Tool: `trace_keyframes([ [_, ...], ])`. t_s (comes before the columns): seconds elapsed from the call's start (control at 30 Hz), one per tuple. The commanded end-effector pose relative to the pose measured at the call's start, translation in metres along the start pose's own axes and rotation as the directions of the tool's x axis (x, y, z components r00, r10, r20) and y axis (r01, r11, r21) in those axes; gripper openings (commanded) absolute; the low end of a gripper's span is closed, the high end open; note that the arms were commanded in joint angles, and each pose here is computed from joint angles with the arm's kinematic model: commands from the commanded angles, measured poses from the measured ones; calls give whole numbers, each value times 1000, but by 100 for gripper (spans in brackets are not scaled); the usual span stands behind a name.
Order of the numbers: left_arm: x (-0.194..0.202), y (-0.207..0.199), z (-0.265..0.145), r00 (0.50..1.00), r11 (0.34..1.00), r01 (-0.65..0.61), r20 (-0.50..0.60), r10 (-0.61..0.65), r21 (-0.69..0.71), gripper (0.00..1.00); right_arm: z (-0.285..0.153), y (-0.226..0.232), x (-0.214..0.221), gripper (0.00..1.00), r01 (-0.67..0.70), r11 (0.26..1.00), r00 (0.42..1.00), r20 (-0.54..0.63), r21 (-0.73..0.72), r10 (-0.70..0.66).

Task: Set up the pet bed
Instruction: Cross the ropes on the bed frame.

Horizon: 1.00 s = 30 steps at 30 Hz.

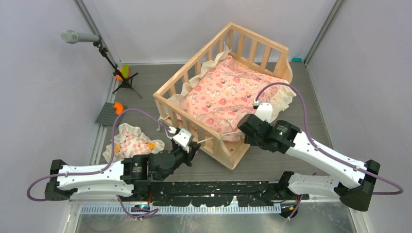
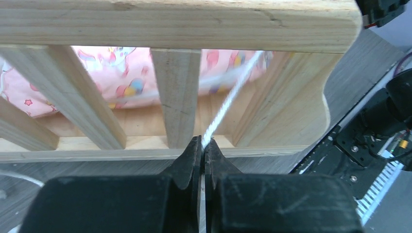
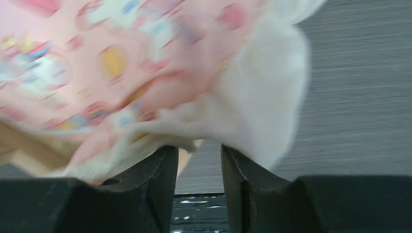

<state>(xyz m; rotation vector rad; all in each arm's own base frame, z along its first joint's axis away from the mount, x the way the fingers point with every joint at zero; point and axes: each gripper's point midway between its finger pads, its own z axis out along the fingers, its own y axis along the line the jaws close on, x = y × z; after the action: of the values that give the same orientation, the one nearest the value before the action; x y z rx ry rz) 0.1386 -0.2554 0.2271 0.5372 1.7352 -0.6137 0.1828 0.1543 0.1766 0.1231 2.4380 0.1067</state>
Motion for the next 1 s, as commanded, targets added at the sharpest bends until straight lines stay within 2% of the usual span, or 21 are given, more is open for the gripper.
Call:
trace_keyframes([
  [0.0, -12, 19, -6, 998, 996, 33, 48, -30, -78, 0, -10, -64, -14, 45, 88, 954, 993, 55, 286, -108],
  [0.13, -12, 24, -8, 999, 995, 27, 45, -23, -97, 0, -13, -68, -18, 47, 98, 945, 990, 62, 311, -123],
  [0.4, -8, 22, -8, 999, 996, 37, 39, -34, -84, 0, -6, -53, -6, 33, 90, 974, 995, 32, 210, -99],
  [0.47, -6, 20, -7, 999, 996, 37, 34, -35, -78, 0, -7, -48, 2, 32, 78, 982, 997, -1, 171, -79],
  [0.57, -5, 18, -5, 999, 997, 34, 28, -32, -71, 0, -12, -42, 12, 38, -11, 995, 1000, -15, 94, 13],
  [0.7, -5, 13, -3, 999, 998, 34, 25, -32, -58, 0, -13, -35, 24, 39, -183, 983, 983, -8, -22, 183],
  [0.97, -3, 10, -2, 999, 999, 31, 13, -30, -44, 0, 2, -37, 61, 32, -227, 974, 967, -116, -2, 225],
])
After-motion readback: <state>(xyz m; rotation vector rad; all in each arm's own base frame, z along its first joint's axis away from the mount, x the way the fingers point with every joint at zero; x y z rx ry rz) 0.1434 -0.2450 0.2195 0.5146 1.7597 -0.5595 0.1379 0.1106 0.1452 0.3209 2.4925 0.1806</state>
